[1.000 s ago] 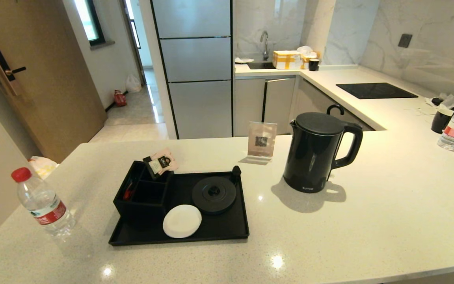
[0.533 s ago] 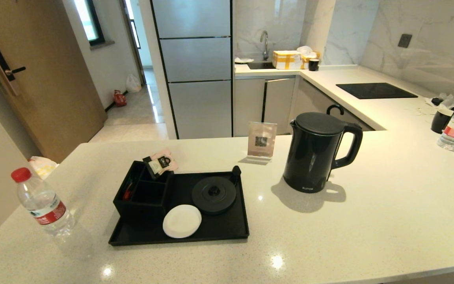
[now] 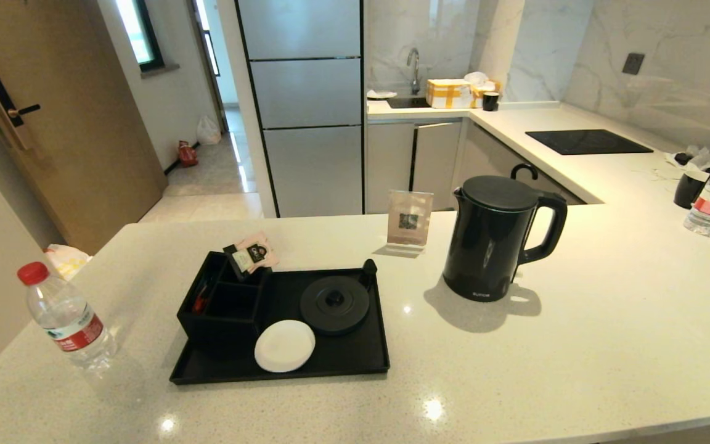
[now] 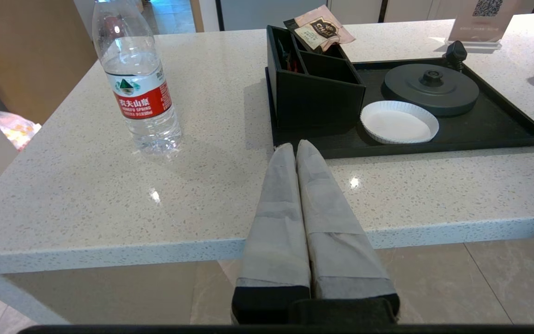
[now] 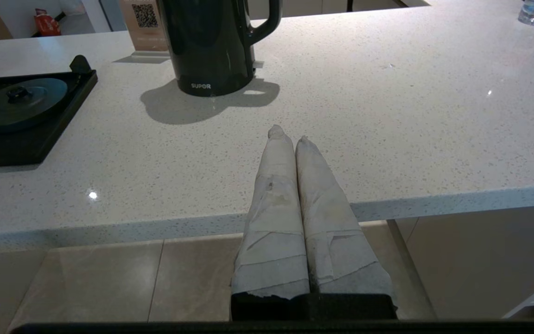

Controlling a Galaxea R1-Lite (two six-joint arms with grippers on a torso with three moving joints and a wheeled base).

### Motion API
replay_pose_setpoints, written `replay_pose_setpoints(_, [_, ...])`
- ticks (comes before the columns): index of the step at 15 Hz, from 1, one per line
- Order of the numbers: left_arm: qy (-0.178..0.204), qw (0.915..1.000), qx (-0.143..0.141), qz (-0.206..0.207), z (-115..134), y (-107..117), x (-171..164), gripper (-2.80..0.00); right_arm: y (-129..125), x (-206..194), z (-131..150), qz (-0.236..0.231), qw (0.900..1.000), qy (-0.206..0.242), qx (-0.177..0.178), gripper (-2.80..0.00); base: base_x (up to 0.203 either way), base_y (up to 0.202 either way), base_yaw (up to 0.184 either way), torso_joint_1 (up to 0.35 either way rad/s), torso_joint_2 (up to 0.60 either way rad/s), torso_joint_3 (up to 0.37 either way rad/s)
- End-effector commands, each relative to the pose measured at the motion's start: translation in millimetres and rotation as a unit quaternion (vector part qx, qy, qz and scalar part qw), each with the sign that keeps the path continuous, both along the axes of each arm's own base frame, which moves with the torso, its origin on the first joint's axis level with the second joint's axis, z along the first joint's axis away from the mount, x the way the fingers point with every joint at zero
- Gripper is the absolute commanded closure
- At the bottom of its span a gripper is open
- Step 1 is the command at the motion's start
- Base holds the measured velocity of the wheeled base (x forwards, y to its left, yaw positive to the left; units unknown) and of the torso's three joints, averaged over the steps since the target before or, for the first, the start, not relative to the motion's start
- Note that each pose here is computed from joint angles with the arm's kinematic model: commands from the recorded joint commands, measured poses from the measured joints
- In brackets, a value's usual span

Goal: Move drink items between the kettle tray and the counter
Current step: Return the kettle to its original position

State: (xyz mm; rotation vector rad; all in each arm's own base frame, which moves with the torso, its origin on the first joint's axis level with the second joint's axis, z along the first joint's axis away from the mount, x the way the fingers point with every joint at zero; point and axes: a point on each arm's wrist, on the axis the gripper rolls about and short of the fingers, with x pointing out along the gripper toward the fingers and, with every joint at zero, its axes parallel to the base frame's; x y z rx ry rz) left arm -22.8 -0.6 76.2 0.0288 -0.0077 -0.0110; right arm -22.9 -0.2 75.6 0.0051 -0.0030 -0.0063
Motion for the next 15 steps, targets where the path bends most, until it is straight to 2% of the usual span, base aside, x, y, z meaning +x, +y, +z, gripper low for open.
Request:
replay_pose_setpoints(1, [-0.001,1.0,0.0,0.0,0.0,0.0,-0.1,0.0,0.0,0.2,0.1,0.0,1.0,0.001,0.0,0.0,0.0,0.0,0.0,0.0,0.0,0.0])
replay_pose_setpoints(3, [-0.001,1.0,0.0,0.0,0.0,0.0,-0.1,0.0,0.1,-0.8,5.1,0.003,1.0,-0.001,-0.006,0.0,0.0,0.0,0.0,0.0,0.0,0.0])
replay_pose_setpoints(4, [0.0,1.0,0.0,0.0,0.1,0.0,0.0,0.0,0.2,-3.0,18.9,0.004,1.0,-0.01,-0.007,0.0,0.0,0.0,0.0,0.0,0.0,0.0])
replay_pose_setpoints(7, [-0.001,1.0,0.0,0.0,0.0,0.0,-0.1,0.0,0.2,1.5,98.5,0.01,1.0,-0.02,0.005,0.0,0.0,0.0,0.0,0.0,0.0,0.0])
replay_pose_setpoints(8, [-0.001,1.0,0.0,0.0,0.0,0.0,-0.1,0.0,0.3,4.7,115.7,0.012,1.0,-0.019,0.009,0.0,0.0,0.0,0.0,0.0,0.0,0.0])
replay_pose_setpoints(9, [-0.001,1.0,0.0,0.0,0.0,0.0,-0.1,0.0,0.3,9.4,122.4,0.012,1.0,0.002,0.011,0.0,0.0,0.0,0.0,0.0,0.0,0.0])
replay_pose_setpoints(10, [-0.001,1.0,0.0,0.0,0.0,0.0,-0.1,0.0,0.4,20.1,126.7,0.012,0.999,0.044,0.011,0.0,0.0,0.0,0.0,0.0,0.0,0.0])
replay_pose_setpoints(11, [0.0,1.0,0.0,0.0,0.1,0.0,0.0,0.0,0.6,40.6,129.0,0.012,0.994,0.107,0.012,0.0,0.0,0.0,0.0,0.0,0.0,0.0])
replay_pose_setpoints(13, [0.0,1.0,0.0,0.0,0.1,0.0,0.0,0.0,1.3,91.8,123.5,0.013,0.973,0.228,0.013,0.0,0.0,0.0,0.0,0.0,0.0,0.0])
replay_pose_setpoints(15, [-0.001,1.0,0.0,0.0,0.0,0.0,-0.1,0.0,2.7,152.7,107.5,0.014,0.952,0.306,0.017,0.0,0.0,0.0,0.0,0.0,0.0,0.0])
